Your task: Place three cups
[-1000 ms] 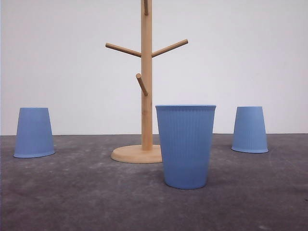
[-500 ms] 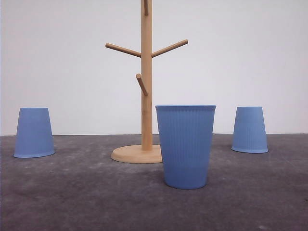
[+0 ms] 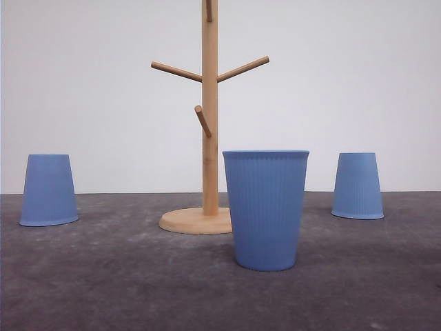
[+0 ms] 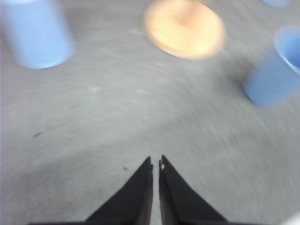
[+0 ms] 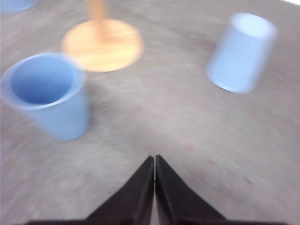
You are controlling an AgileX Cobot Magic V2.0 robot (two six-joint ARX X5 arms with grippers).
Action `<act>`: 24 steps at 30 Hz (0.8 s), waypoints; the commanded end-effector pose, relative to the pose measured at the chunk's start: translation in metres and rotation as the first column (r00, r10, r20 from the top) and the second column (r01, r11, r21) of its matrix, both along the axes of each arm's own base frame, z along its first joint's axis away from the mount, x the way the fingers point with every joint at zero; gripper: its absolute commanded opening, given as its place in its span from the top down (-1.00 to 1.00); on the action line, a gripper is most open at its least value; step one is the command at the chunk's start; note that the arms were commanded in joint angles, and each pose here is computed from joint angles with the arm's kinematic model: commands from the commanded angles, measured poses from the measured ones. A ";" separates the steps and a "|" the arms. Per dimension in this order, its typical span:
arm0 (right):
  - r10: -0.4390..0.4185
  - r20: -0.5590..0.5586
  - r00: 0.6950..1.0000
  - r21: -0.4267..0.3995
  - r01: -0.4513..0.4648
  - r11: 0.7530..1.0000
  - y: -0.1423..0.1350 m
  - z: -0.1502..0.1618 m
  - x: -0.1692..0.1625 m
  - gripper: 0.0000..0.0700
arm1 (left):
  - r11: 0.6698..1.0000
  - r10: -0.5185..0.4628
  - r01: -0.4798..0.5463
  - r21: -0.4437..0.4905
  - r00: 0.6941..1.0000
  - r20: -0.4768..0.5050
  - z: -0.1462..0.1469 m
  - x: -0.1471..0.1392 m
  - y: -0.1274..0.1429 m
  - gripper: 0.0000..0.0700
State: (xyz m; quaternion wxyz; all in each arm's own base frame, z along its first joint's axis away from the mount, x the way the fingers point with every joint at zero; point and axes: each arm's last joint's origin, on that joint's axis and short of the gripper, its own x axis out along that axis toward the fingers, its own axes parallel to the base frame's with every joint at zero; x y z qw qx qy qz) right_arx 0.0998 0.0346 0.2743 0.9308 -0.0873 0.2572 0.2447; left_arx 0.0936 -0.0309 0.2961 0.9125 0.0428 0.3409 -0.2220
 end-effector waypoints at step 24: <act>0.060 0.098 0.993 -0.003 -0.060 0.998 0.006 0.011 0.002 -0.04 | 0.966 0.258 -0.256 -0.024 0.960 0.112 0.013 0.017 0.000 -0.45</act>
